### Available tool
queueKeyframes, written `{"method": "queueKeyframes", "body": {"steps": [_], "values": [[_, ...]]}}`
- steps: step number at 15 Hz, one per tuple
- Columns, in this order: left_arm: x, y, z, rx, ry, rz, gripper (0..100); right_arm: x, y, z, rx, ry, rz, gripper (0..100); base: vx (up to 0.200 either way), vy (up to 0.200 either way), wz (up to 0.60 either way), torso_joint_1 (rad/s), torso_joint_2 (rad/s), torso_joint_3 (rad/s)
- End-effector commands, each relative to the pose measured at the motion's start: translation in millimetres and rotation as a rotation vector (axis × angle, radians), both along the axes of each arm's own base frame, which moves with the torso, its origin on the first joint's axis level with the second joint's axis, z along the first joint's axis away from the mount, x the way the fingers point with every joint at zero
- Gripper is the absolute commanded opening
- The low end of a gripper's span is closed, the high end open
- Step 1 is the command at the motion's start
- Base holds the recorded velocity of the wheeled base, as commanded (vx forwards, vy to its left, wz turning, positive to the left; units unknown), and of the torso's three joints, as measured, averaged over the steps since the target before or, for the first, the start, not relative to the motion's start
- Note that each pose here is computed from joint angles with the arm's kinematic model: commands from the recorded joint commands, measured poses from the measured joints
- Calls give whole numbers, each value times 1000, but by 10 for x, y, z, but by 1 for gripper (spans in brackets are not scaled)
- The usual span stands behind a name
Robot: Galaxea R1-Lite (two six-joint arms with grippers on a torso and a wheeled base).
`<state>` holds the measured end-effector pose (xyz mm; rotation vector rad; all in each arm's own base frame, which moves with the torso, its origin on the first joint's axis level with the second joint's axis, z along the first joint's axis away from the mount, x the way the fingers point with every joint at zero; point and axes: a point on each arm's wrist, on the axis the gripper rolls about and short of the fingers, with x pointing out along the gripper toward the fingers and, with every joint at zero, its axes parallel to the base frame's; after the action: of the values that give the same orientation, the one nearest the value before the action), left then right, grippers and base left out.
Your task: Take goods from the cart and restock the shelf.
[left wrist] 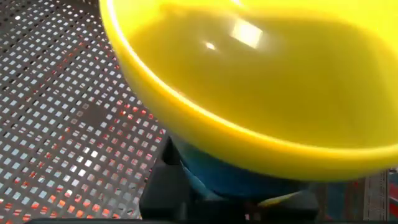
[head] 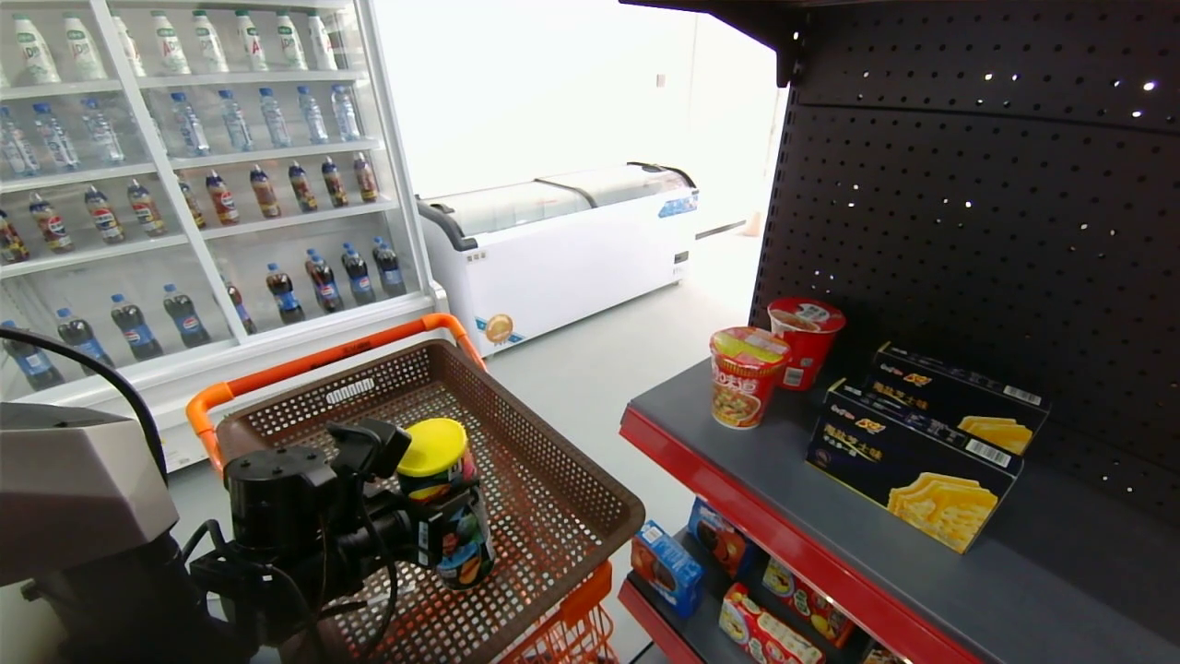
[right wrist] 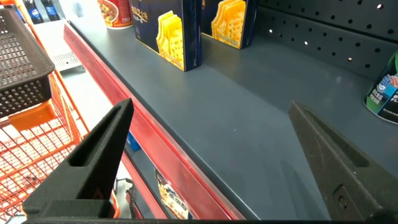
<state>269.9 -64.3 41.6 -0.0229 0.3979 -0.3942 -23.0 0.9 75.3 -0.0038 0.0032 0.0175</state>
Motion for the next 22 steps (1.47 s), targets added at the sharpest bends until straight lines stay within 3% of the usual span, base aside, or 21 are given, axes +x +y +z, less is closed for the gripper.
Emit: {"method": "queueKeyframes", "body": {"steps": [1,3,11,14,16,17,22], "values": [[-40,12,192,-20,-65,4,0,1,0,0,-1,1,1,100,0,0,0,0,0,0],[-103,22,359,-60,-108,16,0,1,0,0,-1,1,1,100,0,0,0,0,0,0],[-638,165,917,-47,-93,79,0,1,0,0,-1,1,1,100,0,0,0,0,0,0],[-1066,264,1145,-81,-40,101,0,1,0,0,-1,1,1,100,0,0,0,0,0,0],[-1302,315,1262,-96,-78,103,0,1,0,0,-1,1,1,100,0,0,0,0,0,0],[-1411,336,1309,-103,-102,94,0,1,0,0,-1,1,1,100,0,0,0,0,0,0],[-1848,467,1365,-113,-117,116,0,1,0,0,-1,1,1,100,0,0,0,0,0,0]]}}
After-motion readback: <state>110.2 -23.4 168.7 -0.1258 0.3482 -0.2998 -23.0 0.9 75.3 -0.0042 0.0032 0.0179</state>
